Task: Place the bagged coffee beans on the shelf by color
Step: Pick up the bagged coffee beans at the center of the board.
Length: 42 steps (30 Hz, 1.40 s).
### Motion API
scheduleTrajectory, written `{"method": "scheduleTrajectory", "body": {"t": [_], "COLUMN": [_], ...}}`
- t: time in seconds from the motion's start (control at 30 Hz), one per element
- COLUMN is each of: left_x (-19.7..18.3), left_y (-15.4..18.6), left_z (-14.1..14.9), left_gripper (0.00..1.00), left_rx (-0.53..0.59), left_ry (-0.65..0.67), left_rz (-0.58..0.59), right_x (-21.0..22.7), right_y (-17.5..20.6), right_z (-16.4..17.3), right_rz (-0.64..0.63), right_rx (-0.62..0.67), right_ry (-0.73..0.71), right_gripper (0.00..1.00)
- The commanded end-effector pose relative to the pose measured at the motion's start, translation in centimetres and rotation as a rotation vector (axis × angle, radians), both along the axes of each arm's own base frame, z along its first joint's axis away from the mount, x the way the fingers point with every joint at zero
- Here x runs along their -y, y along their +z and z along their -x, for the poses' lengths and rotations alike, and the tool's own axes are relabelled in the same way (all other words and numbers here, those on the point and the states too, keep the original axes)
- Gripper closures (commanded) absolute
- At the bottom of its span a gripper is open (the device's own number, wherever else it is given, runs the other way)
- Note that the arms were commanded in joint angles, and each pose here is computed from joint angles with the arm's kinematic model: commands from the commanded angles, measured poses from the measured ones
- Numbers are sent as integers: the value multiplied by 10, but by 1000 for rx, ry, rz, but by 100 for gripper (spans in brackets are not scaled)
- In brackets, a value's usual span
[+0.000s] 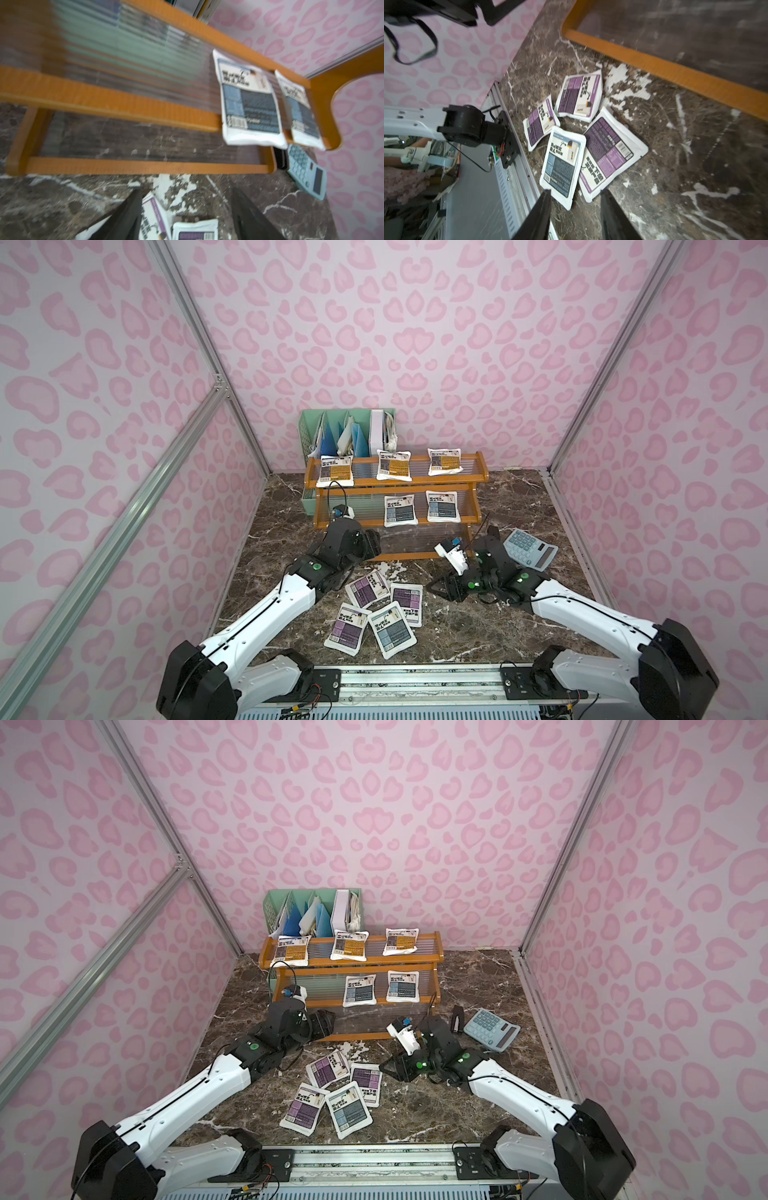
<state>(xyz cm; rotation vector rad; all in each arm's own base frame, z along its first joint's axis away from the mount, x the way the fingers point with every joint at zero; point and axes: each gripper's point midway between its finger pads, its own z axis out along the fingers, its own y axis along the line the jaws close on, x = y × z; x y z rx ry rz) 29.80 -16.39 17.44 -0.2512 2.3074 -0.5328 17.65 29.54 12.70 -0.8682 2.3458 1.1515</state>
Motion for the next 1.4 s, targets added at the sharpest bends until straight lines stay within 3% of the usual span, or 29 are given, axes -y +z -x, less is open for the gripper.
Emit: {"method": "scheduleTrajectory", "body": {"t": [0.0, 0.27, 0.43, 0.83, 1.0, 1.13, 1.27, 1.37], "left_x": [-16, -6, 6, 12, 17, 25, 21, 5], "left_y": [-41, -87, -98, -146, -157, -160, -151, -129], "left_z": [45, 134, 155, 170, 165, 158, 151, 139], "left_gripper": [34, 50, 53, 65, 67, 68, 68, 62], "left_rx": [-165, -391, -444, -619, -641, -632, -594, -514], "left_ry": [-58, -246, -301, -339, -353, -367, -346, -257], "left_rz": [-132, -146, -154, -302, -345, -351, -369, -406], "right_x": [-10, -18, -27, -36, -44, -51, -51, -47], "right_y": [-21, -82, -95, -116, -115, -115, -112, -103], "right_z": [10, 31, 40, 55, 56, 55, 53, 50], "right_rz": [84, 273, 269, 277, 247, 225, 223, 211], "right_rx": [12, -92, -119, -160, -145, -148, -131, -103], "right_ry": [88, 245, 281, 351, 382, 401, 392, 364], "right_gripper": [59, 59, 59, 59, 62, 70, 92, 100]}}
